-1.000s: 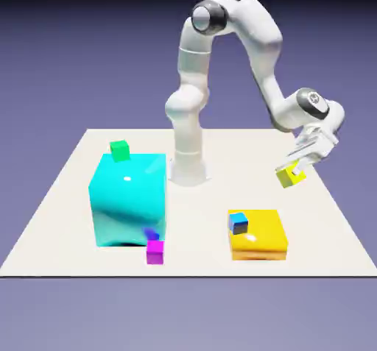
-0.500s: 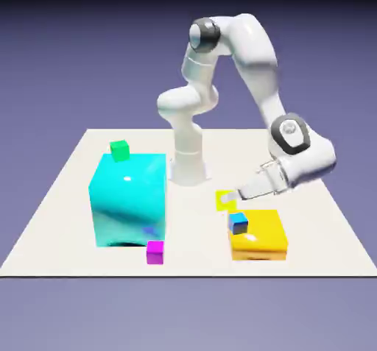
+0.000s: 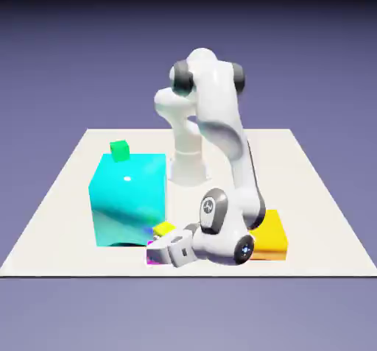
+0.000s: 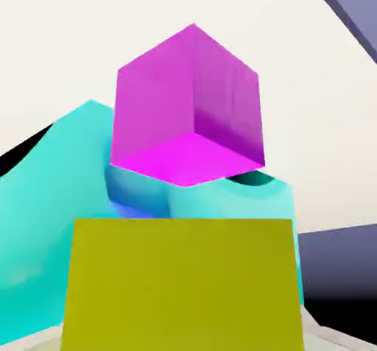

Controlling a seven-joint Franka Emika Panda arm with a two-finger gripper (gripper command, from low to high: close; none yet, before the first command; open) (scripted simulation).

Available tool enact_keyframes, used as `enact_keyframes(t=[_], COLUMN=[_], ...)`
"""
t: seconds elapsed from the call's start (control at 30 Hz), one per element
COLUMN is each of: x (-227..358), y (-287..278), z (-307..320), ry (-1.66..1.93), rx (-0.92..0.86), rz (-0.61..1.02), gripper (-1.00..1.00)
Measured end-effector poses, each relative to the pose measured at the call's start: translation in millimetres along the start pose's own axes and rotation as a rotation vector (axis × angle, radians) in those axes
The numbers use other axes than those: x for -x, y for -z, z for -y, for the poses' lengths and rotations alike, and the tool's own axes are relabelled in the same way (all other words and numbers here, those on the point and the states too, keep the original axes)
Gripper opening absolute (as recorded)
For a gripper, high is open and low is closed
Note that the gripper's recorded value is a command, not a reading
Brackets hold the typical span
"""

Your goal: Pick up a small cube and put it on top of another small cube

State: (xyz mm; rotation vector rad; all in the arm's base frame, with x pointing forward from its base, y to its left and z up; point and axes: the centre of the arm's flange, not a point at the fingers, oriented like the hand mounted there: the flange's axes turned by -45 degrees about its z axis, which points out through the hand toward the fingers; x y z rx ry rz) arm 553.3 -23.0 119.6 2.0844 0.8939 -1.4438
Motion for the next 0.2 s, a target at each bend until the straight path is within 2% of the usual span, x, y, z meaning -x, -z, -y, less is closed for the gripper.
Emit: enact_keyframes(t=[0.03,0.1,0.2], x=[-3.8,-3.8,10.4], y=[-12.8,-12.8,31.7], z=[0.7,0.5,-0.2], ry=[0.001,0.001,0.0], rx=[-0.001,0.001,0.002], rz=[-0.001,0.0,0.0], gripper=[1.0,1.0,1.0])
